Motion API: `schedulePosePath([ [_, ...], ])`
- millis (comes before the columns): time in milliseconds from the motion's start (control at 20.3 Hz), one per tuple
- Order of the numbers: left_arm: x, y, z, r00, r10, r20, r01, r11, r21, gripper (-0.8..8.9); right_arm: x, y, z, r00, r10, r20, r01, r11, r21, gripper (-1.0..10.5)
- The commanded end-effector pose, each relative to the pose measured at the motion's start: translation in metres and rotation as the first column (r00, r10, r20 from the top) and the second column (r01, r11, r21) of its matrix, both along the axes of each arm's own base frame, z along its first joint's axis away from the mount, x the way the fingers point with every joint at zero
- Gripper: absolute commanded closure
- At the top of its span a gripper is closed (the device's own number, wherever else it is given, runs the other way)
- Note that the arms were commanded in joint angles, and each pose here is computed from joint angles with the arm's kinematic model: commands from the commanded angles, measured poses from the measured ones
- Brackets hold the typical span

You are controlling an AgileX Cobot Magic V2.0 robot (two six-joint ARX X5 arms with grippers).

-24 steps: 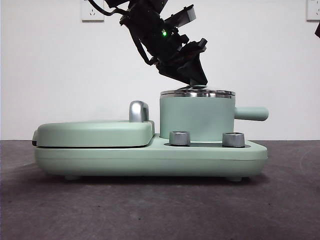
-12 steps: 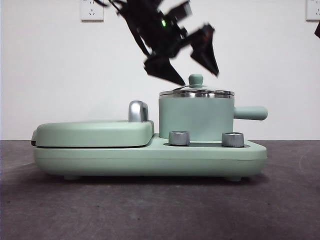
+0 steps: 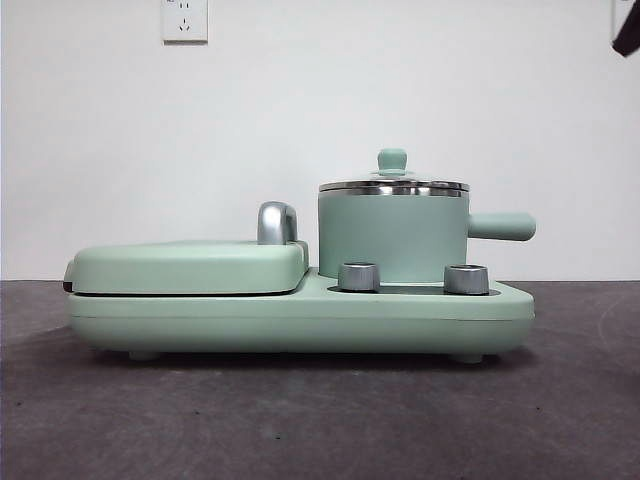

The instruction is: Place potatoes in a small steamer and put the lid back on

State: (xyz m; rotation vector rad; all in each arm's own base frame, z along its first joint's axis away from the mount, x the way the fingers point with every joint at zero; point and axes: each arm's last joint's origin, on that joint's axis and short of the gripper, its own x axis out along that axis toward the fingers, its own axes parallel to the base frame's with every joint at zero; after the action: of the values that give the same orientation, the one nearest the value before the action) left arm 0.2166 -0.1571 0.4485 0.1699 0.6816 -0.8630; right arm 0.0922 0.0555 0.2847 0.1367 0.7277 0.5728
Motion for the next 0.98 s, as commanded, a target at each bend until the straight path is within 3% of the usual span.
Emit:
schedulePosePath([
  [49, -0.025, 0.017, 0.015, 1.0, -0.002, 0.012, 0.002, 1.0, -0.01, 2.61, 0.001, 0.004, 0.005, 0.999, 0.051, 0.018, -0.052, 0.997, 0.062, 5.7],
  [344, -0.081, 0.055, -0.008, 1.0, 0.015, -0.002, -0.015, 0.999, -0.037, 2.61, 0.005, 0.009, 0.018, 0.989, 0.111, 0.099, -0.13, 0.969, 0.211, 5.7],
  [885, -0.127, 0.086, -0.088, 0.998, 0.046, 0.05, -0.04, 0.991, -0.126, 2.93, 0.006, 0.011, 0.021, 0.981, 0.148, 0.123, -0.175, 0.954, 0.242, 5.7],
  [934, -0.128, 0.087, -0.094, 0.998, 0.052, 0.039, -0.047, 0.991, -0.129, 3.15, 0.006, 0.011, 0.021, 0.981, 0.153, 0.123, -0.179, 0.953, 0.244, 5.7],
  [983, -0.129, 0.087, -0.098, 0.998, 0.055, 0.03, -0.05, 0.991, -0.127, 3.98, 0.006, 0.011, 0.021, 0.981, 0.151, 0.12, -0.177, 0.953, 0.247, 5.9],
])
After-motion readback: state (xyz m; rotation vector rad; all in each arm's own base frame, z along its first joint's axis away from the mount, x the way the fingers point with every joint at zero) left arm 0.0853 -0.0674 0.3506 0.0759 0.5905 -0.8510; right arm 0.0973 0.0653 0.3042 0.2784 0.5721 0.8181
